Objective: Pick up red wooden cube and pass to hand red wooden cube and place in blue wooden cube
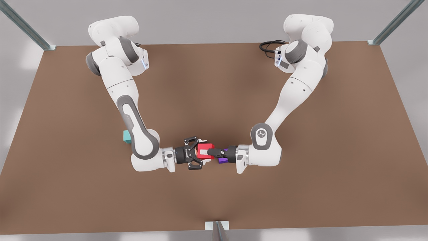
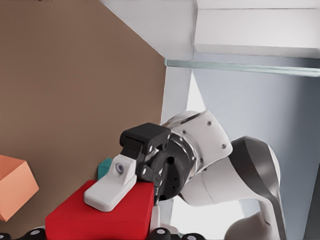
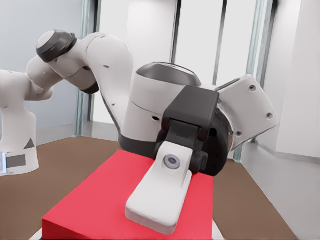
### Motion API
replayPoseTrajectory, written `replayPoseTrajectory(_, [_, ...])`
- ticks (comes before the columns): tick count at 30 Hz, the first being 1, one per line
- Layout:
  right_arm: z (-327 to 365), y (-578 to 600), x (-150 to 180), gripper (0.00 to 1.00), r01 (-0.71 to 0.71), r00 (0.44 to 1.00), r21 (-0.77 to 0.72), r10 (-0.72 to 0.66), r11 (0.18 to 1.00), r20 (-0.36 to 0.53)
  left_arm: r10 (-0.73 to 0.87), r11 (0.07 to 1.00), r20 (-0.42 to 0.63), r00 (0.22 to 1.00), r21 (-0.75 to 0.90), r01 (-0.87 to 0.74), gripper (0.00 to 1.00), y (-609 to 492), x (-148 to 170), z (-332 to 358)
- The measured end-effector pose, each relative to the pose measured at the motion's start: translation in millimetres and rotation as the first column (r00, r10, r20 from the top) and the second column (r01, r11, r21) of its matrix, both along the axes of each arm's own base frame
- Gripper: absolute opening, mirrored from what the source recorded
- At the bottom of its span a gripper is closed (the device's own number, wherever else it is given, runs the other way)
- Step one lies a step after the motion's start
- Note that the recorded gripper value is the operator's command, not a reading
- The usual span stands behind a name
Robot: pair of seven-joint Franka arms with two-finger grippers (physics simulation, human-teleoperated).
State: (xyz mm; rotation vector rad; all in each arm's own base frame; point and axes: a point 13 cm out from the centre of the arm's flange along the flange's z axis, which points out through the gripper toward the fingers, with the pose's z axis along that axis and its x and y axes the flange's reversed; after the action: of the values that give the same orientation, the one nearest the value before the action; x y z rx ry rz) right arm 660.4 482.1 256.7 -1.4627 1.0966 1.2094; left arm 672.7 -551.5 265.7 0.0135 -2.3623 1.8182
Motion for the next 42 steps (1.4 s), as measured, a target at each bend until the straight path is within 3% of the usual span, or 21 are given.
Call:
replayPoseTrajectory(1, [-0.5,0.1,0.0,0.57,0.0,1.0,0.0,0.0,1.0,0.001,0.001,1.0,0.002,1.0,0.0,-0.001,0.59,-0.2,0.4,-0.2])
replayPoseTrajectory(2, [-1.2,0.1,-0.1,0.49,0.0,1.0,-0.001,0.0,1.0,0.002,0.002,1.0,0.005,1.0,0.0,-0.002,0.59,-0.2,0.7,-0.3])
replayPoseTrajectory(4, [-1.6,-0.1,-0.1,0.48,-0.001,1.0,-0.002,0.001,1.0,0.006,0.004,1.0,0.009,1.0,0.001,-0.004,0.6,0.3,1.6,-0.4])
replayPoseTrajectory(5, [-1.8,0.0,-0.2,0.48,-0.001,1.0,-0.003,0.001,1.0,0.007,0.004,1.0,0.01,1.0,0.0,-0.004,1.0,0.4,1.8,-0.4])
replayPoseTrajectory(9, [-1.9,0.3,0.3,0.48,0.002,1.0,-0.002,-0.001,1.0,0.01,0.016,1.0,0.021,1.0,-0.017,-0.016,1.0,10.3,9.6,5.2])
replayPoseTrajectory(16, [-1.1,-11.3,10.1,0.49,0.017,0.999,-0.015,-0.016,1.0,0.031,0.05,0.998,0.021,0.999,-0.042,-0.049,1.0,118.5,59.3,27.5])
replayPoseTrajectory(18, [-6.4,-48.2,25.3,0.48,0.018,0.998,-0.077,-0.012,0.997,0.068,-0.013,0.99,0.154,0.988,0.14,-0.008,1.0,197.2,71.3,55.0])
replayPoseTrajectory(20, [0.4,-116.6,43.3,0.48,0.005,0.991,-0.204,0.023,0.979,0.136,-0.249,0.866,0.268,0.931,0.493,0.089,1.0,254.7,45.6,87.4])
replayPoseTrajectory(23, [34.1,-231.3,53.5,0.47,-0.015,0.957,-0.53,0.165,0.848,0.237,-0.443,0.546,0.15,0.884,0.827,0.133,1.0,348.6,14.5,103.7])
replayPoseTrajectory(24, [39.5,-258.9,49.9,0.47,-0.02,0.947,-0.641,0.22,0.767,0.235,-0.448,0.416,0.077,0.891,0.9,0.132,1.0,384.5,-1.8,110.8])
replayPoseTrajectory(25, [34.9,-283.1,45.5,0.47,-0.028,0.942,-0.739,0.266,0.673,0.207,-0.417,0.285,-0.01,0.909,0.948,0.141,1.0,415.2,-37.9,117.3])
replayPoseTrajectory(26, [26.3,-304.7,41.0,0.47,-0.039,0.939,-0.82,0.302,0.571,0.166,-0.374,0.237,-0.049,0.926,0.96,0.147,1.0,439.5,-65.0,127.2])
replayPoseTrajectory(29, [8.8,-362.8,32.9,0.46,-0.04,0.941,-0.962,0.334,0.271,0.055,-0.305,0.218,-0.116,0.945,0.958,0.188,1.0,472.0,-100.5,138.7])
replayPoseTrajectory(32, [-5.3,-402.1,2.1,0.46,-0.051,0.958,-0.994,0.288,0.095,-0.021,-0.292,0.224,-0.124,0.948,0.955,0.194,1.0,471.9,-106.9,150.5])
replayPoseTrajectory(38, [-45.2,-445.6,-63.1,0.47,-0.016,0.986,-0.999,0.168,-0.032,-0.021,-0.255,0.239,-0.125,0.959,0.953,0.187,1.0,483.0,-104.3,150.5])
replayPoseTrajectory(42, [-63.3,-446.1,-72.3,0.47,0.046,0.994,-0.998,0.102,-0.041,0.042,-0.246,0.24,-0.133,0.96,0.951,0.193,1.0,483.7,-105.5,147.9])
